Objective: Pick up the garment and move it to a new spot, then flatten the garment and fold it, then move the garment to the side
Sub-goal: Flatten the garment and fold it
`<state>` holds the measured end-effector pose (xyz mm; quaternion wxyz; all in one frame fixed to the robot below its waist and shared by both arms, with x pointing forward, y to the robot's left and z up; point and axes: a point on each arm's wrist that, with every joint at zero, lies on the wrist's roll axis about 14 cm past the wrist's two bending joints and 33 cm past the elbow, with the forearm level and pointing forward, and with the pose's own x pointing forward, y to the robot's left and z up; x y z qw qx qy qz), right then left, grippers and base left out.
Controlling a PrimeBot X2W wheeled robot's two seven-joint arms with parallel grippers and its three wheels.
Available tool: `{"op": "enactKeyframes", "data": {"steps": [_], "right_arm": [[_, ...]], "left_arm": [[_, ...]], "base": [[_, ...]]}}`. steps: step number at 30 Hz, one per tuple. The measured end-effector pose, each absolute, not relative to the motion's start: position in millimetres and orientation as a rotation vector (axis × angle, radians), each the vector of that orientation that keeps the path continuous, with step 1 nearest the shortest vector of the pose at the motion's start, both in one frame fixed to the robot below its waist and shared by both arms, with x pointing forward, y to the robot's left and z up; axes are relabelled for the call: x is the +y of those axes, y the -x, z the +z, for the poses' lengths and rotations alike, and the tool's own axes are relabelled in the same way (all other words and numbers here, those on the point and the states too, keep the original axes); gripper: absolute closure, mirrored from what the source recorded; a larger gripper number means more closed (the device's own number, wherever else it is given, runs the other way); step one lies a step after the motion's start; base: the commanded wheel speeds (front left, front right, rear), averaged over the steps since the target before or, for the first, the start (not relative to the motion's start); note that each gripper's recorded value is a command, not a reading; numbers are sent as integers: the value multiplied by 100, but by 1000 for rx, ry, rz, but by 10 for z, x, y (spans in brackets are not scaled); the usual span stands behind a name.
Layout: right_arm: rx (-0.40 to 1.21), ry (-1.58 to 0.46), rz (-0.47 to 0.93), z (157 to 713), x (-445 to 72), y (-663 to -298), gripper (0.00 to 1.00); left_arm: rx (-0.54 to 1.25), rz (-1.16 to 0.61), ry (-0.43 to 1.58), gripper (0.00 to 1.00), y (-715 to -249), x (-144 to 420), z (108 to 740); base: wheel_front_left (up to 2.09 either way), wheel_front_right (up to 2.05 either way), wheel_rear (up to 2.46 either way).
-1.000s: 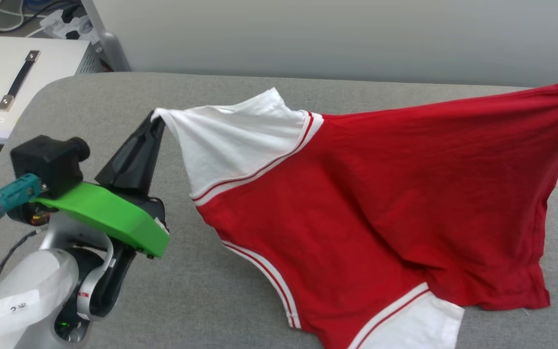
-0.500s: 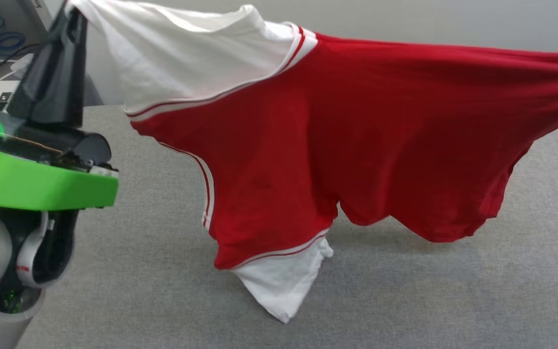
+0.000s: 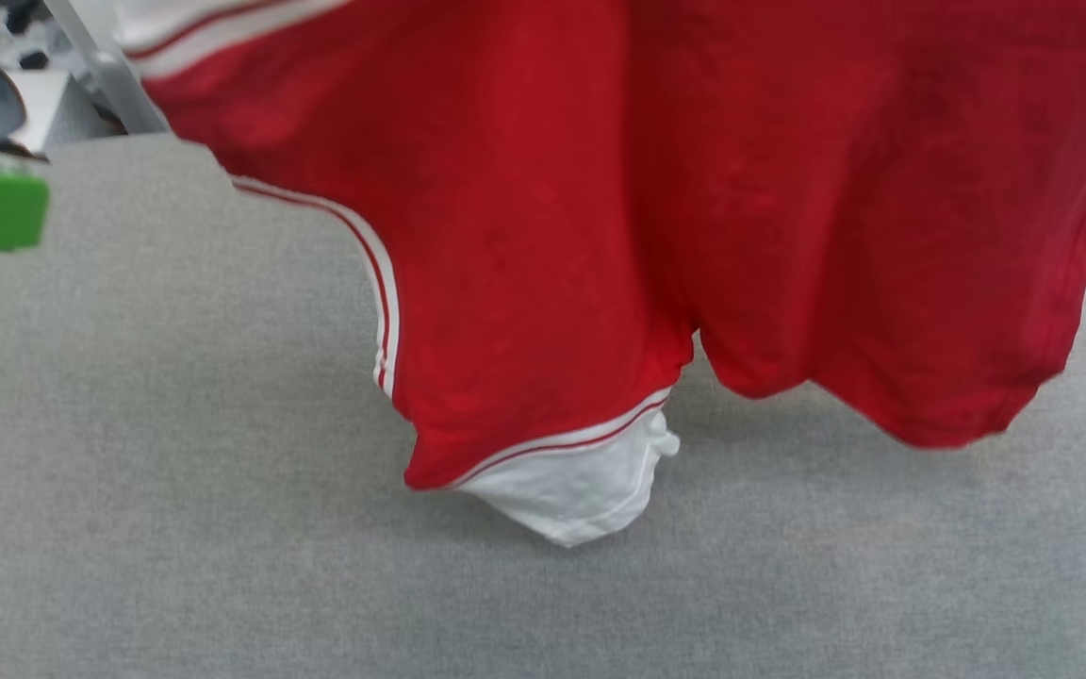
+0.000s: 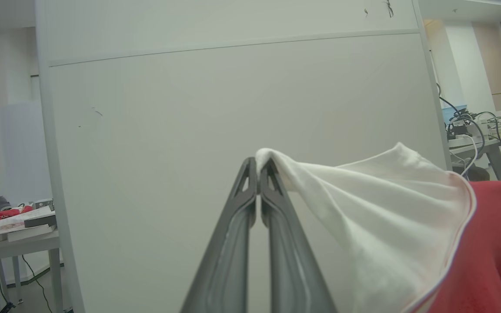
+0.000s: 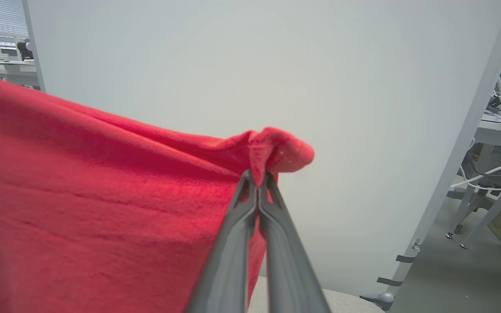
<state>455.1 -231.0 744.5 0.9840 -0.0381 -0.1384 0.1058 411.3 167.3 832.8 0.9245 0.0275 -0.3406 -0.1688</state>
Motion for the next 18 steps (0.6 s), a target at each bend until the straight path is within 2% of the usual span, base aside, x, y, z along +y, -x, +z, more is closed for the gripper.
{"op": "enactKeyframes", "data": {"steps": [8,18], "right_arm": [[-288,115,203,7397,-2316,-5135,100],[-298,173,172,7232,-2291,-6062,100]], "left_arm": [[-662,-355,-118,100,-4772,1754,8275],[-657,-350,-177,100,-5702,1795,8144]], "base": [[0,0,0],[0,0,0]]}}
